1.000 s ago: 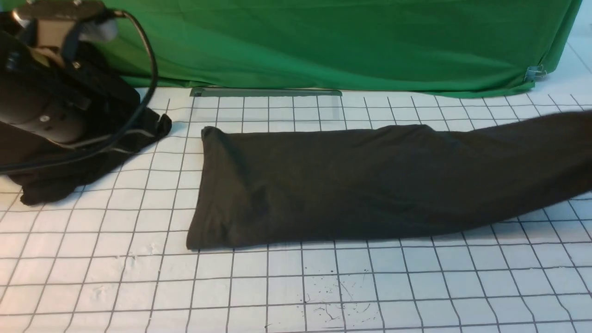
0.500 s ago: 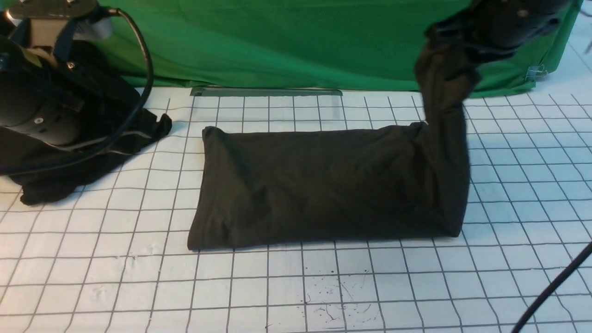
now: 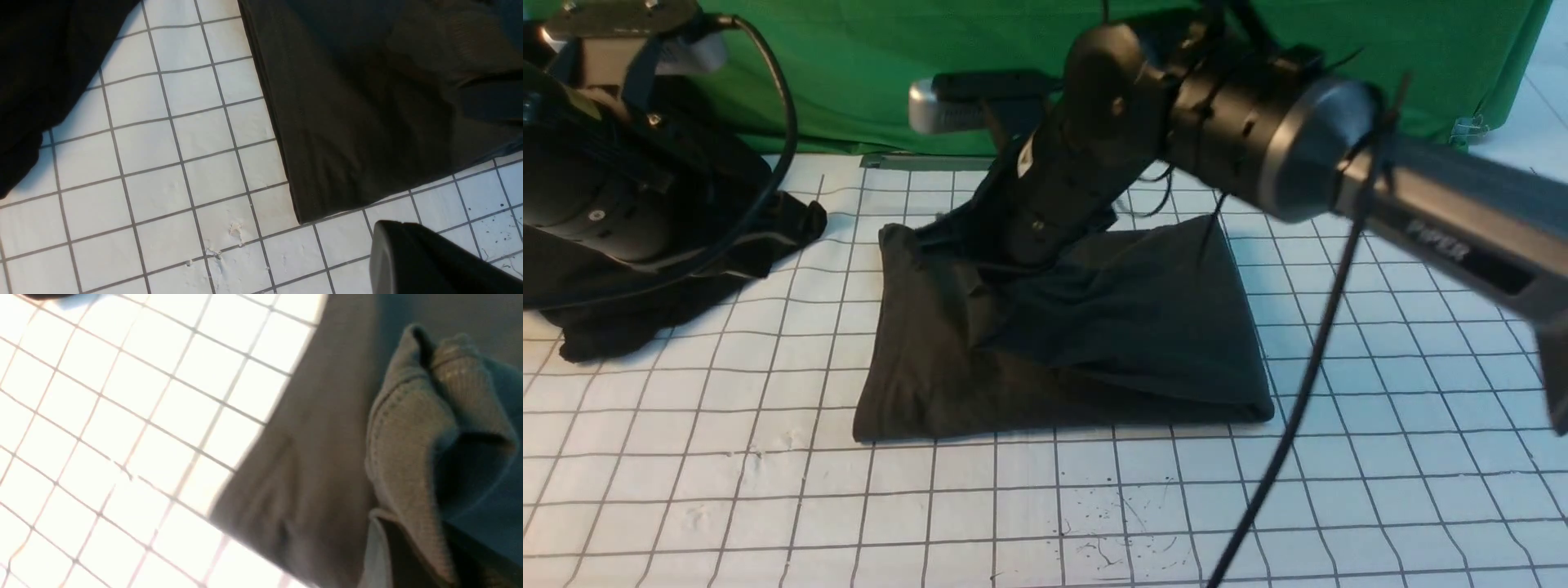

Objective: Fold a long-sleeved shirt over a white checkered tablecloth.
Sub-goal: 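Fold the right end of the dark garment over onto its left end with the right gripper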

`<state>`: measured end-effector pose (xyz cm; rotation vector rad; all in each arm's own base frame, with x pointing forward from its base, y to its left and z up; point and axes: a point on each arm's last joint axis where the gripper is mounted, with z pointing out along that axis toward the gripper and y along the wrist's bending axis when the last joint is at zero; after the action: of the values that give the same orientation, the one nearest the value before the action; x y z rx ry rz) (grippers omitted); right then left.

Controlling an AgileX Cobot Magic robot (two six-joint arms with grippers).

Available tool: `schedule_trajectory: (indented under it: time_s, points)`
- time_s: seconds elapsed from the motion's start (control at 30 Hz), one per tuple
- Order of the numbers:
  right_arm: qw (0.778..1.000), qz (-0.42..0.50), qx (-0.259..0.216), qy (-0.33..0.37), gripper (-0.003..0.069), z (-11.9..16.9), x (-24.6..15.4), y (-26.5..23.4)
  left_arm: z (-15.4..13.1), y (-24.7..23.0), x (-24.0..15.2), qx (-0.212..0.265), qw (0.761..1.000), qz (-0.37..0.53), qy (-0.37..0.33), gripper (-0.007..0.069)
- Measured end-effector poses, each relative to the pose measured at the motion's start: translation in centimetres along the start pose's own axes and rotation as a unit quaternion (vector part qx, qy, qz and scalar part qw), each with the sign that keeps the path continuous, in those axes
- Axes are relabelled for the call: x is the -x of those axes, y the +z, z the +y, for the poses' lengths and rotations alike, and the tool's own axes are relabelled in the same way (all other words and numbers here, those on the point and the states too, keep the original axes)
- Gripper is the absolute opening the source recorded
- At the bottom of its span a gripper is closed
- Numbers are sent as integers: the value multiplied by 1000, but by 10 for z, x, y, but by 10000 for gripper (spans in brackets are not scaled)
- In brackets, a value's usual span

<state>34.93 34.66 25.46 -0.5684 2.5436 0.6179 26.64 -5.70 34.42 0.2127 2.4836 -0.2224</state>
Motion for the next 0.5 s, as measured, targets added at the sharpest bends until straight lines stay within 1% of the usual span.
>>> schedule_trajectory:
  time_s: [0.07,0.13,0.23,0.33,0.37,0.4,0.43,0.47,0.5]
  points:
    - [1000,-4,7,15,80,1,-3,16,0,0,0,-1,1000,1,-1,-4]
    - [999,-9,20,28,139,4,-7,33,0,0,-1,-1,1000,2,-1,-4]
    - [999,-10,32,40,291,7,-10,43,0,2,-3,-1,1000,6,-1,-4]
    - [999,-12,37,29,442,10,-10,41,1,5,-6,0,1000,11,-2,-4]
    - [999,-13,38,17,465,11,-9,36,1,6,-6,0,1000,12,-2,-4]
    - [999,-13,38,14,465,12,-8,35,1,6,-7,0,1000,12,-2,-4]
    - [999,-15,38,-10,481,10,-3,20,1,7,-7,0,1000,13,-2,-4]
    - [999,-19,36,-28,478,8,1,7,1,7,-8,0,1000,14,-3,-4]
    - [999,-23,36,-31,478,7,3,4,1,7,-8,0,1000,14,-3,-4]
